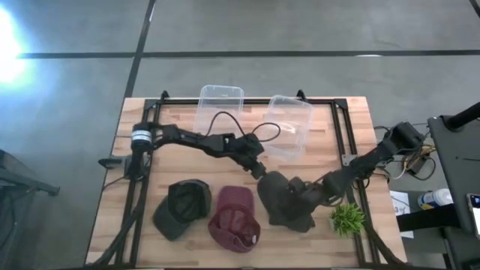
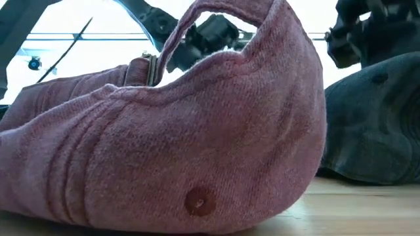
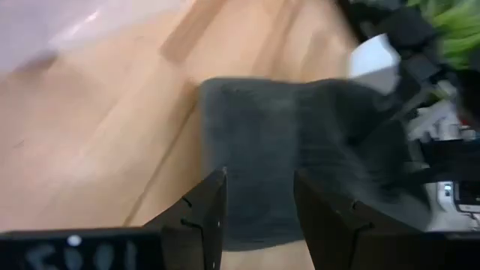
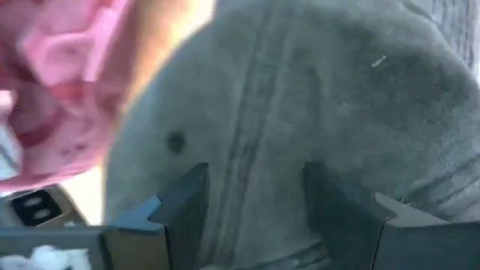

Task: Pick & Place hat
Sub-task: Put the right black cap into the right transparent bin

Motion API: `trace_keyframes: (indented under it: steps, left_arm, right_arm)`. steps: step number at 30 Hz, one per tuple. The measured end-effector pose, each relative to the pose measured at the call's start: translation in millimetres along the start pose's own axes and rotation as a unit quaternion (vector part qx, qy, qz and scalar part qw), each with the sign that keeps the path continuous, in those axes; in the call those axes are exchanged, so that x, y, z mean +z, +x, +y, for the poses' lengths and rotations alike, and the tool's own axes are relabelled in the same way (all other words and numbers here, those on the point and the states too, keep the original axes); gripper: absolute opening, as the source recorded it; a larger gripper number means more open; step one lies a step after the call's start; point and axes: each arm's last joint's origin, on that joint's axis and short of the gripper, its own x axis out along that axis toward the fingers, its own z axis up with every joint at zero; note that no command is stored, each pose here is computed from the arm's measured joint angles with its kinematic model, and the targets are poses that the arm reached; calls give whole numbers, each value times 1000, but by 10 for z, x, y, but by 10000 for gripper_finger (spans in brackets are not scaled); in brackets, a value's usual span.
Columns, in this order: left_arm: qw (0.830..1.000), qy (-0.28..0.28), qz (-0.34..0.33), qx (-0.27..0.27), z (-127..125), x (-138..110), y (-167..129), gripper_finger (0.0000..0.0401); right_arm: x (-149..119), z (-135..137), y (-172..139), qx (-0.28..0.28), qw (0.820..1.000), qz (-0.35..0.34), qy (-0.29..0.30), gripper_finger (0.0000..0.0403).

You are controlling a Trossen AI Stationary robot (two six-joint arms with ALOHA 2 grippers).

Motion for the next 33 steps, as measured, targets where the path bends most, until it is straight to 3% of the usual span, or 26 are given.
trace_keyframes:
  steps: [3,12,18,24,33]
  left_arm:
    - [1000,-6,10,12,68,-27,73,147]
    - [999,-22,30,18,183,-117,238,147]
    - [999,-8,44,-11,76,-207,310,147]
    - [998,-1,5,-69,-51,-104,290,147]
    - [999,-8,21,-44,24,-138,290,147]
  right_arm:
    - [-35,-23,144,-23,1000,20,-5,215]
    - [-107,24,463,-9,997,42,-60,215]
    - [-107,13,510,-18,995,38,-85,215]
    - [-106,8,506,-19,994,37,-102,215]
    - [-107,0,506,-22,993,39,-110,215]
